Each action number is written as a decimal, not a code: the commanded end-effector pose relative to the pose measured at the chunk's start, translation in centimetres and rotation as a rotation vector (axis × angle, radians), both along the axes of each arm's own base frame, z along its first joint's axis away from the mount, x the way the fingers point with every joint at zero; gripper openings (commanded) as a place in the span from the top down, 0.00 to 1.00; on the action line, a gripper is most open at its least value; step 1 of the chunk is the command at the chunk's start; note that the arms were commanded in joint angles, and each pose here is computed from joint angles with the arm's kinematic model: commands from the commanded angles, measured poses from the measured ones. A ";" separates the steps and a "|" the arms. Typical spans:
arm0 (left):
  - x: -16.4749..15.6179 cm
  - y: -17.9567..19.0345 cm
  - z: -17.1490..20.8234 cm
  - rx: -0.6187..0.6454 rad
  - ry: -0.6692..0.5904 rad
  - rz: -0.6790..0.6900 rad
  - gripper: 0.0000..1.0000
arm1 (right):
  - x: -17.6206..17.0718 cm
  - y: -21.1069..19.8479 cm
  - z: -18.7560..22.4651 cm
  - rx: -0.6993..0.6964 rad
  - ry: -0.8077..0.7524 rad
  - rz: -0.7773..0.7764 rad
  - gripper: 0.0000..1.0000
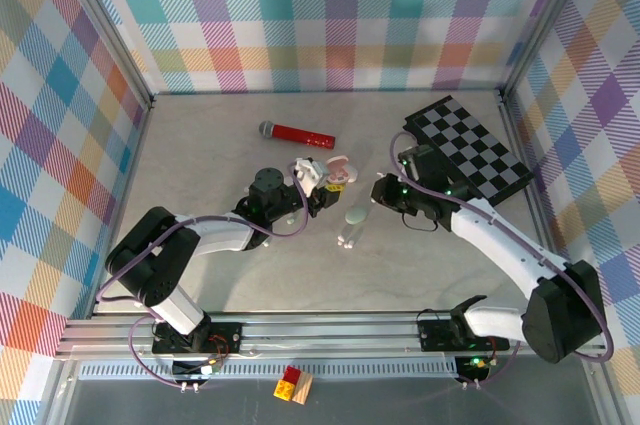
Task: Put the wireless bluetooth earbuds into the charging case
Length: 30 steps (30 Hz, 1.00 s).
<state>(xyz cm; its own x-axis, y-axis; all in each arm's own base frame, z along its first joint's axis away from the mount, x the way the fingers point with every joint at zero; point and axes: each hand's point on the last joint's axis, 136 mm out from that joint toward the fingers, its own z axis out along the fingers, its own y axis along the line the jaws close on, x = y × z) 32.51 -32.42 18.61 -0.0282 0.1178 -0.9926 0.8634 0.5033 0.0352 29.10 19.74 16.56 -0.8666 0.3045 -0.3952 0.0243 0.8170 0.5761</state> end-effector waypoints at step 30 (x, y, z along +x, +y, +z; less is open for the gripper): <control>-0.8 -1.7 1.1 0.019 -0.112 -0.054 0.67 | 2.1 8.9 6.9 0.043 -0.170 0.268 0.79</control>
